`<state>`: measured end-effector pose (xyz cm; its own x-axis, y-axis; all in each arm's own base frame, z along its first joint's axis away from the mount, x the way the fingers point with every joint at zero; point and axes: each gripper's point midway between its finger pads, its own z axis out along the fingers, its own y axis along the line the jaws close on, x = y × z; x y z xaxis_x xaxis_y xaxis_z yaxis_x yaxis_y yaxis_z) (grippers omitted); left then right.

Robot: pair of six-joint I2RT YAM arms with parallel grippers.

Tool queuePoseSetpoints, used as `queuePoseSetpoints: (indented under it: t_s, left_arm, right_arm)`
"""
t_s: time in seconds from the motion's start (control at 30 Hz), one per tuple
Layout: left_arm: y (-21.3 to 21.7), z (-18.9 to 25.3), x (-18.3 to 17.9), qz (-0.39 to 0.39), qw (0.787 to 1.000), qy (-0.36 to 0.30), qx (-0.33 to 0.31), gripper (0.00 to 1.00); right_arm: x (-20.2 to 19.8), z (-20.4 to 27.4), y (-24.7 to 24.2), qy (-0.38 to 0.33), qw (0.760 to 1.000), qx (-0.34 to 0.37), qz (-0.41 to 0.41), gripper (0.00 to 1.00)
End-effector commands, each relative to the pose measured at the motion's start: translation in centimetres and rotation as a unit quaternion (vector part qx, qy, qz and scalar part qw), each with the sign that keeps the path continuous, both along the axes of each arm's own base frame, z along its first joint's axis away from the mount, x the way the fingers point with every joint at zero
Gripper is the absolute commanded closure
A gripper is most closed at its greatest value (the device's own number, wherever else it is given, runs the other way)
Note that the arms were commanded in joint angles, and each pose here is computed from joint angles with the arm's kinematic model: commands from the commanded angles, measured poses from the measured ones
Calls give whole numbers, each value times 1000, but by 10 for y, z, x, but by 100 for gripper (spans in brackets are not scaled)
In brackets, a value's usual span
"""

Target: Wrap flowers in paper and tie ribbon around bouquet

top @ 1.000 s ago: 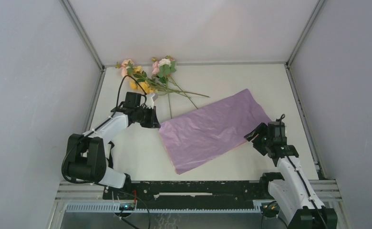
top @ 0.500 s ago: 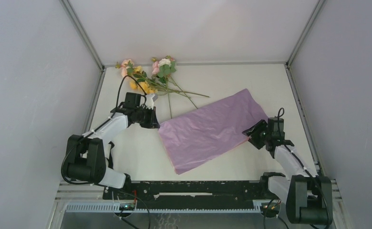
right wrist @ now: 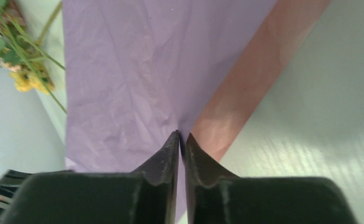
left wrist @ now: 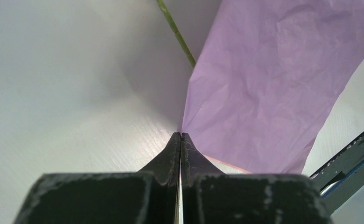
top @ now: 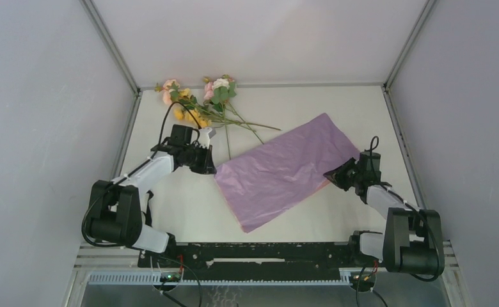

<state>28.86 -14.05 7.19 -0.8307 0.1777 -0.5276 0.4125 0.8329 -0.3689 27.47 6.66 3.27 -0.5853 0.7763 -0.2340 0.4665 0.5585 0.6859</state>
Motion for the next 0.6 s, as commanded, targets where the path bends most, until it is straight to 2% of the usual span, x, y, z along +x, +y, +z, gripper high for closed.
queuePoseSetpoints:
  t_s: [0.0, 0.03, 0.13, 0.23, 0.33, 0.4, 0.5, 0.57]
  left_arm:
    - [-8, 4, -10, -57, 998, -17, 15, 100]
    - [-9, 9, -10, -71, 997, -26, 21, 93]
    - [-9, 40, 0, -97, 992, -67, 35, 52]
    - [-15, 82, 26, -101, 986, -125, 33, 38]
    - [-26, 111, 77, -62, 982, -174, 28, 38]
    - [-35, 120, 120, -36, 976, -205, 57, 42]
    - [-59, 122, 185, -42, 955, -254, 148, 43]
    - [-68, 122, 230, -40, 928, -293, 229, 45]
  right_arm:
    - [41, 46, -1, -87, 996, 2, 22, 93]
    - [44, 52, -6, -93, 995, -5, 21, 98]
    - [49, 72, -26, -115, 993, -28, 3, 100]
    - [50, 94, -50, -134, 990, -44, -26, 100]
    - [47, 122, -74, -154, 984, -72, -52, 100]
    - [45, 152, -86, -178, 976, -105, -63, 100]
    - [38, 180, -96, -194, 967, -153, -69, 100]
    - [33, 193, -97, -202, 962, -169, -67, 100]
